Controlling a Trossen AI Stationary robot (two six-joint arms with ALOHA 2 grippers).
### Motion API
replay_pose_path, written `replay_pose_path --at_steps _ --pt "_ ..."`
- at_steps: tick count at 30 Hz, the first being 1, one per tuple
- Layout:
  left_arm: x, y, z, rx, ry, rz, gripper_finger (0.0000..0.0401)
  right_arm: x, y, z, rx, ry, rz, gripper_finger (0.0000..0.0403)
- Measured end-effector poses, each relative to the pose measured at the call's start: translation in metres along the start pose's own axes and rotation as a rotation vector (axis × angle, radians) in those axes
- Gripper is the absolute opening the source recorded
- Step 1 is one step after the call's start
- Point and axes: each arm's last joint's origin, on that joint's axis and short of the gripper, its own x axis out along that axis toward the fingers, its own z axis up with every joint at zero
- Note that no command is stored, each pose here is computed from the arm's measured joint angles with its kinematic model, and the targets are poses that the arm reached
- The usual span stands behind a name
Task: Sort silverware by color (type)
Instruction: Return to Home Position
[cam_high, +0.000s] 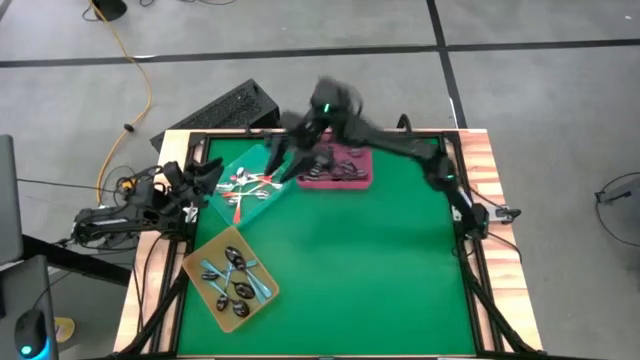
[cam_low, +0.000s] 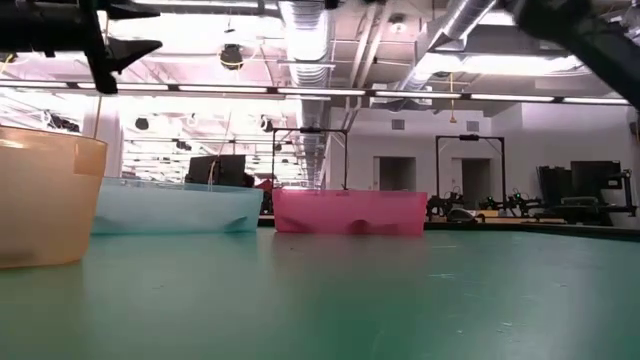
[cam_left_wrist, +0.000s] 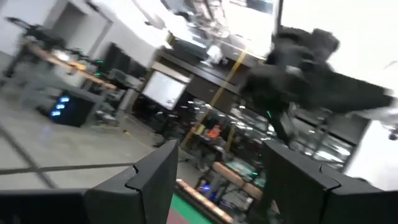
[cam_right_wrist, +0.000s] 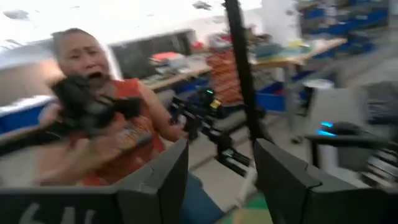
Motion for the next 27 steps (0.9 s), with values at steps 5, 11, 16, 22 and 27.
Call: replay_pose_path --at_steps 5,11,16,22,27 --pt "0.0 -0.006 0.006 -0.004 0.031 -0.101 0.0219 -0.047 0.074 0.02 -0.135 0.289 -0.585 0.02" --pt "0.0 -0.004 0.001 0.025 0.092 -0.09 0.0219 -0.05 0.146 0.026 -0.095 0.497 -0.676 0.02" --pt "0.0 -0.002 0.001 0.024 0.082 -0.076 0.0219 -0.066 0.203 0.036 -0.069 0.514 -0.762 0.02" --pt "0.001 -0.002 0.005 0.032 0.07 -0.075 0.0219 -0.087 0.278 0.035 -0.127 0.395 -0.85 0.02" --pt "0.001 -0.002 0.004 0.059 0.084 -0.087 0.0219 -0.102 0.322 -0.006 -0.251 0.224 -0.97 0.0201"
